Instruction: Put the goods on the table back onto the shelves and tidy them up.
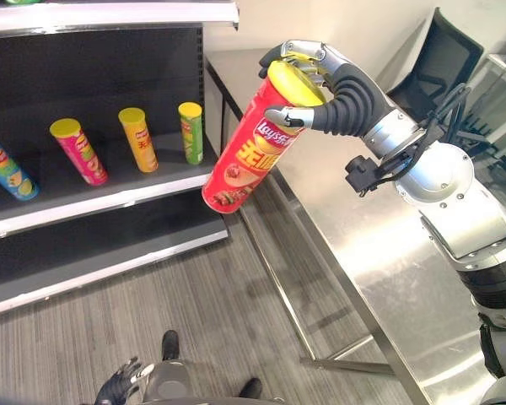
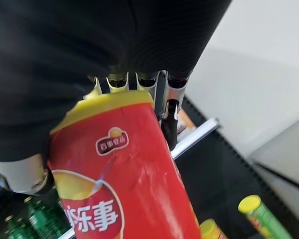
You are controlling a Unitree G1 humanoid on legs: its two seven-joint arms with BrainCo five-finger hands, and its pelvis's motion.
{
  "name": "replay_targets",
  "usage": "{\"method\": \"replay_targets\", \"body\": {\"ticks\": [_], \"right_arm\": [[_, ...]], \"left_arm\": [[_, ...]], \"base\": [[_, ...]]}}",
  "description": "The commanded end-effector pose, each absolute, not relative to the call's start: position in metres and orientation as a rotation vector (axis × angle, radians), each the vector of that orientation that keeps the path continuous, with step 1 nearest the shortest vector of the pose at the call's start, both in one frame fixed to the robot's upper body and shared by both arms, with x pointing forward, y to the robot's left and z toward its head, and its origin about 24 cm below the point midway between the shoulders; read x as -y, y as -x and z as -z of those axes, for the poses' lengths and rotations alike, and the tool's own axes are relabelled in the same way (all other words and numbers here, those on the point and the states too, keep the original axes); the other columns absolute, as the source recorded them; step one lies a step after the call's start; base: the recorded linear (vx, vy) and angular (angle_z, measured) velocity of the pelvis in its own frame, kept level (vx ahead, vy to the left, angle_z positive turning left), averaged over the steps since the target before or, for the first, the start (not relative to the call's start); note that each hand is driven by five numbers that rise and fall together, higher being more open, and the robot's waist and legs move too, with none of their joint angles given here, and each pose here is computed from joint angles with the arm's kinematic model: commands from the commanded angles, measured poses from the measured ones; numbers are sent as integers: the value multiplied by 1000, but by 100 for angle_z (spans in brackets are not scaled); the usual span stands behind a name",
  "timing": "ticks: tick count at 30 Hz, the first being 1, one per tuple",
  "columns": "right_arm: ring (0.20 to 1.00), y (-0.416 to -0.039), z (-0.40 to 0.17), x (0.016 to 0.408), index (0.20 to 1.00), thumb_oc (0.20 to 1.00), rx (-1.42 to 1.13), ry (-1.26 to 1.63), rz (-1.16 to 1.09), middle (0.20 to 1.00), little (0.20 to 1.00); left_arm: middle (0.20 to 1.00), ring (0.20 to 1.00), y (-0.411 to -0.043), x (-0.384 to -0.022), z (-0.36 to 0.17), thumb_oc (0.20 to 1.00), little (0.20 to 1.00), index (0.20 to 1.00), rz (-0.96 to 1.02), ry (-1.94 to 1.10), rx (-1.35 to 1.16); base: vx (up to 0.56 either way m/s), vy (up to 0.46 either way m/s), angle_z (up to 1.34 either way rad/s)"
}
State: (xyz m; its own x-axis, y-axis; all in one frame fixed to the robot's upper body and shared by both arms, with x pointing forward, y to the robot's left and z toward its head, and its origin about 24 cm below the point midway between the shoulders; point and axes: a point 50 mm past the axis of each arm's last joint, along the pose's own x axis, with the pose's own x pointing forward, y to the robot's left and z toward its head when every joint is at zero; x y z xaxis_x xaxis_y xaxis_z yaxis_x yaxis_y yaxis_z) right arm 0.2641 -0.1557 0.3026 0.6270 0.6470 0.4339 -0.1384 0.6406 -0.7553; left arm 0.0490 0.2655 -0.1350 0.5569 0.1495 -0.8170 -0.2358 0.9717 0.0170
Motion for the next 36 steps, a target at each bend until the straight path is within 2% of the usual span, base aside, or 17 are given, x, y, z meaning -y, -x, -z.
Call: {"method": "replay_targets", "body": {"ticks": [1, 8, 12, 16, 17, 22, 28, 31, 36], "right_arm": [[200, -262, -320, 164, 200, 200, 840, 773, -426, 200, 200], [200, -264, -308, 165, 200, 200, 769, 916, -381, 200, 200], [200, -259, -304, 168, 200, 200, 775, 956, -322, 200, 200], [200, -262, -302, 128, 200, 200, 828, 991, -450, 200, 200], [200, -264, -305, 106, 200, 200, 862, 994, -518, 200, 200], [200, -269, -309, 73, 200, 200, 912, 975, -620, 200, 200], [200, -272, -309, 90, 200, 200, 900, 1020, -532, 200, 200], [200, -276, -295, 103, 200, 200, 821, 1005, -516, 200, 200], [200, -282, -275, 111, 200, 200, 709, 1003, -538, 200, 200]], "left_arm": [[1000, 1000, -79, -264, 124, 1000, 1000, 1000, -126, 36, -853], [1000, 1000, -89, -259, 121, 1000, 1000, 1000, -54, 31, -831], [1000, 1000, -109, -262, 116, 1000, 1000, 1000, -9, -29, -811], [1000, 1000, -125, -283, 102, 1000, 1000, 1000, -33, -87, -757], [1000, 1000, -131, -284, 102, 1000, 1000, 1000, -57, -88, -748], [1000, 1000, -128, -280, 104, 1000, 1000, 1000, -104, -29, -735], [1000, 1000, -131, -264, 106, 1000, 1000, 1000, -83, 26, -719], [1000, 1000, -138, -268, 102, 1000, 1000, 1000, -70, 26, -705], [1000, 1000, -117, -267, 106, 1000, 1000, 1000, -81, 62, -739]], "base": [[-87, 191, 54], [-68, 372, 75], [-61, 549, 66], [-159, 481, -32], [-247, 426, -49], [-246, 340, -10], [-80, 29, 84], [-40, 176, 126], [36, 431, 1]]}}
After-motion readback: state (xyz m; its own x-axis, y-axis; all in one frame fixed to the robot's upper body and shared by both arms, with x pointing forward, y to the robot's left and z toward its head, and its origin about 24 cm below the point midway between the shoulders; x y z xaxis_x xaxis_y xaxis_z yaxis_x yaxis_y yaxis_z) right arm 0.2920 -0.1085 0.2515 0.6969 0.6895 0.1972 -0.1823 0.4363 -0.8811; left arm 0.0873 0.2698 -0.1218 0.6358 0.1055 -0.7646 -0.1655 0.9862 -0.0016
